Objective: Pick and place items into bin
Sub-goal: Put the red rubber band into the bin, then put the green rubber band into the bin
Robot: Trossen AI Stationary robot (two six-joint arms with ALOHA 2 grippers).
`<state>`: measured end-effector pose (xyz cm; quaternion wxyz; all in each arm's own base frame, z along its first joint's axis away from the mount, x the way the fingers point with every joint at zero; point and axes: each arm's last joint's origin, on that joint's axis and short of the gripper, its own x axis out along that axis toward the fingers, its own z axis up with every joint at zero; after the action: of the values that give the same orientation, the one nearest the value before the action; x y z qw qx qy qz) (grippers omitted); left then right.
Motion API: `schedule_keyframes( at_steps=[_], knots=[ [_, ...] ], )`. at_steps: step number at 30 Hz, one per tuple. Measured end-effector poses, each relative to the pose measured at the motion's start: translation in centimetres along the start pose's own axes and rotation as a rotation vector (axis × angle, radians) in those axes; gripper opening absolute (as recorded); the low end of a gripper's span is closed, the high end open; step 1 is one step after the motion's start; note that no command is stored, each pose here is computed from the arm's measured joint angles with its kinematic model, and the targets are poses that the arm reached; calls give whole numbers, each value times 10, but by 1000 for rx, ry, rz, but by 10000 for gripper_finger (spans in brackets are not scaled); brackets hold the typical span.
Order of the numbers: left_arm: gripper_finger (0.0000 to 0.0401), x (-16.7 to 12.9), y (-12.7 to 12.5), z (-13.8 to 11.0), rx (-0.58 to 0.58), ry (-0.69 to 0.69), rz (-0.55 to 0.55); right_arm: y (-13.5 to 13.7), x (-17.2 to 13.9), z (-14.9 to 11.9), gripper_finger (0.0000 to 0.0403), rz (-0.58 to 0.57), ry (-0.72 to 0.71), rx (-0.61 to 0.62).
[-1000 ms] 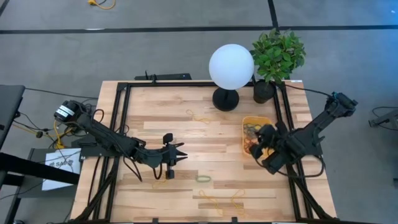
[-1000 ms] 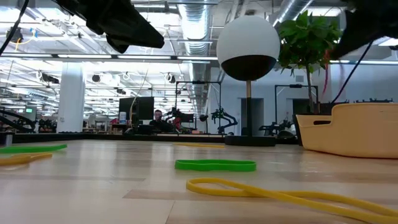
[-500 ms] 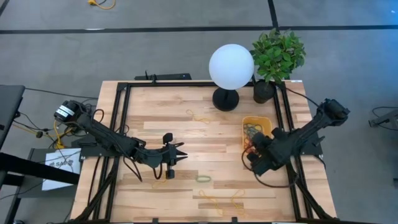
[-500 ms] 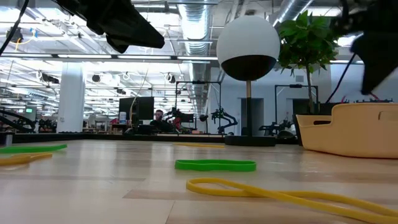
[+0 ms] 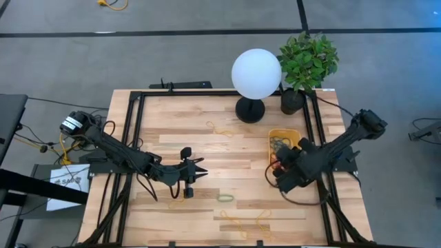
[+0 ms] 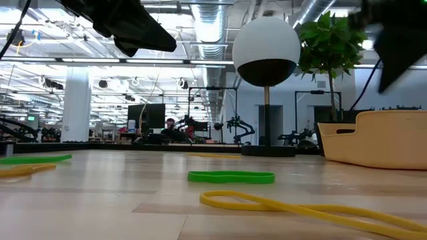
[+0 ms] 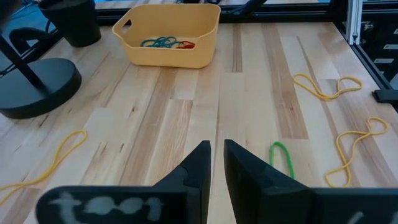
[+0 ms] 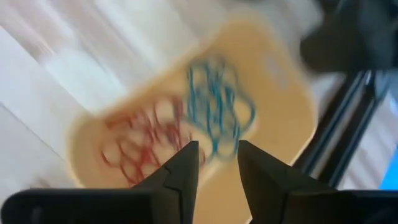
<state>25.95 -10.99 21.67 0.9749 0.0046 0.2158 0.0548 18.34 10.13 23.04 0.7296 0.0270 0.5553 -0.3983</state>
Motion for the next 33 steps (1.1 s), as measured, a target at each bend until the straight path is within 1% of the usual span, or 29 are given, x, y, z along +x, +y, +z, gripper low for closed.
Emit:
schedule_keyframes(
  at_steps=[2,4,6,7,9,11,13,14,15,16,18,21,24,25,26,27,30,33],
  knots=[
    [36,0,0,0,9,0,2,-9,-19,10,108,38,-75,-11],
    [36,0,0,0,17,-6,14,-22,-44,22,107,89,-154,-55],
    [36,0,1,1,26,-13,25,-41,-73,33,107,128,-268,-91],
    [36,0,1,1,34,-16,28,-53,-88,38,108,148,-342,-88],
    [36,0,1,3,48,-29,30,-79,-116,48,107,193,-508,-55],
    [36,0,0,4,56,-40,29,-106,-137,52,107,216,-674,0],
    [36,0,0,4,62,-41,29,-125,-144,51,107,237,-792,108],
    [36,0,0,4,61,-42,28,-130,-144,49,107,272,-809,166],
    [36,0,0,4,53,-42,27,-130,-141,46,107,320,-809,211],
    [36,0,0,4,41,-41,26,-125,-136,43,107,367,-794,220],
    [36,0,0,3,32,-35,19,-100,-121,36,108,447,-767,169],
    [36,0,-1,3,35,-28,1,-48,-100,26,108,596,-776,19],
    [36,0,-1,3,21,-29,1,-4,-93,26,108,756,-884,-145],
    [36,0,-1,3,16,-31,0,6,-92,27,108,784,-916,-212],
    [36,0,-1,4,12,-35,-1,13,-94,29,108,815,-947,-248],
    [36,0,-1,4,10,-36,-6,15,-100,34,108,845,-977,-253],
    [36,0,-1,4,-12,-34,-17,6,-128,46,108,926,-1061,-227],
    [36,0,-1,4,-22,-34,-20,0,-146,47,108,966,-1122,-313]
  ],
)
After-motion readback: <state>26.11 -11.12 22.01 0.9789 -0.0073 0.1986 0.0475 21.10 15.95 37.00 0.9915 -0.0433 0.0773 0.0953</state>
